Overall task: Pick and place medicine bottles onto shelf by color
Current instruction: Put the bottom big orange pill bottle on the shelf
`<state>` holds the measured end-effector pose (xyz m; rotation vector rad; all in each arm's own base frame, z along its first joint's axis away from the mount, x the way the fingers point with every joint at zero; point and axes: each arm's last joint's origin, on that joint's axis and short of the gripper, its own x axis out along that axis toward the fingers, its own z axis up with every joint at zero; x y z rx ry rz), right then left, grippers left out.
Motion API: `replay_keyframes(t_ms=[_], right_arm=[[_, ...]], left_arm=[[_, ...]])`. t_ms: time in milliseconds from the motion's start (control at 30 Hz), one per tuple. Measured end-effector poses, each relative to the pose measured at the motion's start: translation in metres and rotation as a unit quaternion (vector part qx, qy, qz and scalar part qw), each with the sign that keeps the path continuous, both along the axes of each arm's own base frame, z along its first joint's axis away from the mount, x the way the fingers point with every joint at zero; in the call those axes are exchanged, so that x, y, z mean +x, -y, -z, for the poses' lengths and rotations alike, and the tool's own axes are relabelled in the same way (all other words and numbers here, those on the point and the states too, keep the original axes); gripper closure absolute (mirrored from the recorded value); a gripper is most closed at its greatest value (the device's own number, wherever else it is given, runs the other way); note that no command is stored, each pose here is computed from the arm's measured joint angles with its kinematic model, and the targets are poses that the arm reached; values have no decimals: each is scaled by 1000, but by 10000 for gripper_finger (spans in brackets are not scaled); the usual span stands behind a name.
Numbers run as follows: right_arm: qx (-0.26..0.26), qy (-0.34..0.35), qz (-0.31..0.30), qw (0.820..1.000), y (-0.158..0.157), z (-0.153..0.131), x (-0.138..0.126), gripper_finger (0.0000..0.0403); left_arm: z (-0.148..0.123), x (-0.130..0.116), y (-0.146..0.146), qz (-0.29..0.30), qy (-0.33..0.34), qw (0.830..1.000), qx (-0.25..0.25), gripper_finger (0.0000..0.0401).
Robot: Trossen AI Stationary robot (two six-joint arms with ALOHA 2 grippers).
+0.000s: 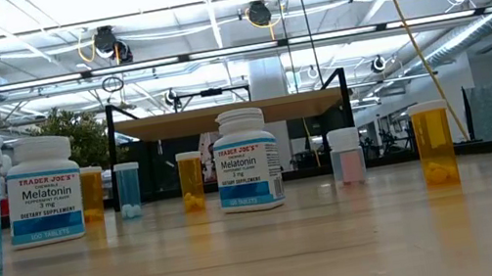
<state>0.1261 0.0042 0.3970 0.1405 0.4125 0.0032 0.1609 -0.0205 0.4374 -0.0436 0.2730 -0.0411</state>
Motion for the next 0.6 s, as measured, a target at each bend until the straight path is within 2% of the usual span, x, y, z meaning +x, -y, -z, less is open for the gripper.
replay_keyframes(t_ms=[133, 300, 467, 600], right_arm=[[5, -13, 2, 1000, 0, 2, -1, 403], [16, -26, 8, 1000, 0, 5, -1, 403], [38, -48, 18, 998, 0, 18, 4, 403], [79, -69, 29, 994, -3, 29, 8, 403]], left_arm=[[11, 5, 7, -4, -4, 1000, 10, 387], [37, 19, 16, 0, -5, 1000, 15, 387], [68, 33, 22, 11, 3, 1000, 24, 387], [88, 39, 24, 9, 12, 1000, 24, 387]])
